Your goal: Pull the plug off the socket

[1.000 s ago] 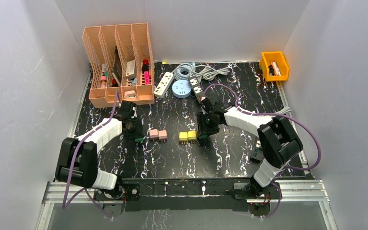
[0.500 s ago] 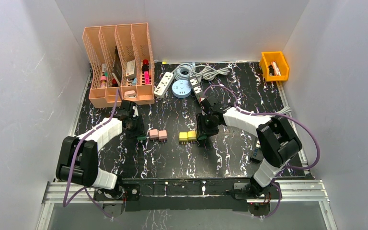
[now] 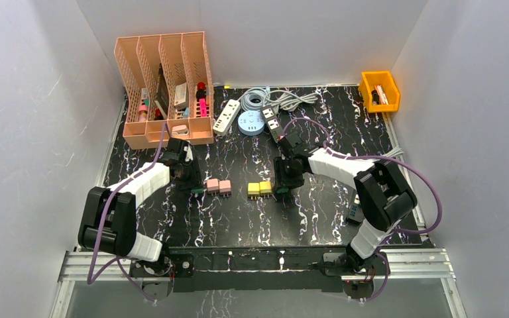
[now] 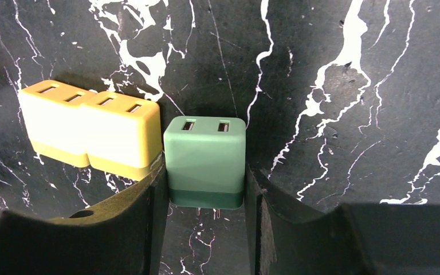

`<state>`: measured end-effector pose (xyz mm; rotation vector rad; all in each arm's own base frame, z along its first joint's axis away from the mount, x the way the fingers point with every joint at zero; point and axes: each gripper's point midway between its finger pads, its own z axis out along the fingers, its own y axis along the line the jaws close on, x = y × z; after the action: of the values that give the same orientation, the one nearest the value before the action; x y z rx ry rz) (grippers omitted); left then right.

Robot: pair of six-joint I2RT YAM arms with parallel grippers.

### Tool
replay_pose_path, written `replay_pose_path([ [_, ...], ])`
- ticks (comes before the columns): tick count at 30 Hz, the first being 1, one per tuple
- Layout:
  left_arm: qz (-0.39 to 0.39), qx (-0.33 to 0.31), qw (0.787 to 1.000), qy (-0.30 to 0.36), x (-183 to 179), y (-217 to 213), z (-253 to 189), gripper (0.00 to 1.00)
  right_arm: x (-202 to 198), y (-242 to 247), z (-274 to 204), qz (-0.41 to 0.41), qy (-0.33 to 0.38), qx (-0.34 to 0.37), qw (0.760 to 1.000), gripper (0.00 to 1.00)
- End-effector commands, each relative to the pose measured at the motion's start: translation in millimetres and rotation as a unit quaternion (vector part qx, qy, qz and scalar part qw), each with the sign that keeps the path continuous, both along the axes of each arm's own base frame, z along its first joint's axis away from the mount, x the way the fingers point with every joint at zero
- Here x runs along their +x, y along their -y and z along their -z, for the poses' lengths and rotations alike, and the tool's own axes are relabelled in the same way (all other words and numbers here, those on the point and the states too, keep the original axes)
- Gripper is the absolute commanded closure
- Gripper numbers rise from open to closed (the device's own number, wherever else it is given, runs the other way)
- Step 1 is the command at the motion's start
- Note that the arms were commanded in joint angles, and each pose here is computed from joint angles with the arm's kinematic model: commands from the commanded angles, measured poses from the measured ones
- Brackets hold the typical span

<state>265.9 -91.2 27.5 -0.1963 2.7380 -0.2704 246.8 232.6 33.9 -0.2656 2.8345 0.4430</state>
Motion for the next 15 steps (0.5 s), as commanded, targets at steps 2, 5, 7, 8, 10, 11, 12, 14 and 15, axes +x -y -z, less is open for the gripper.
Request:
replay_pose_path([
  [2,0.014,-0.005,1.0,-0.007,-5.3,1.5,-0.1,0.64,10.6,-1.4,-5.6,0.019,0.012,-0.007,1.0,0.53],
  [5,0.017,0.0,1.0,-0.012,-9.2,-0.5,2.3,0.63,10.2,-1.2,-3.7,0.022,0.01,-0.008,1.0,0.52],
  [7,0.019,0.001,1.0,-0.014,-10.8,-0.9,3.5,0.61,9.4,-1.4,-2.1,0.023,0.007,-0.009,1.0,0.51],
  [8,0.019,0.0,1.0,-0.014,-10.6,-0.8,3.3,0.61,9.8,-1.2,-1.7,0.023,0.007,-0.009,1.0,0.49],
  [10,0.018,-0.002,1.0,-0.011,-9.2,0.5,0.9,0.6,10.2,-1.9,-2.9,0.022,0.009,-0.008,1.0,0.46],
  [11,0.018,-0.005,1.0,-0.009,-8.4,1.2,-0.5,0.59,10.9,-2.2,-4.4,0.022,0.011,-0.007,1.0,0.43],
  [12,0.021,-0.007,1.0,-0.007,-7.8,2.3,-2.4,0.58,12.0,-2.6,-6.3,0.022,0.014,-0.004,1.0,0.42],
  [14,0.026,-0.015,1.0,0.001,-6.2,5.1,-7.5,0.55,14.6,-2.6,-10.2,0.023,0.023,-0.003,0.999,0.38],
  [15,0.03,-0.019,0.999,0.006,-5.6,6.8,-10.7,0.52,15.7,-2.8,-11.7,0.022,0.027,-0.003,0.999,0.36],
])
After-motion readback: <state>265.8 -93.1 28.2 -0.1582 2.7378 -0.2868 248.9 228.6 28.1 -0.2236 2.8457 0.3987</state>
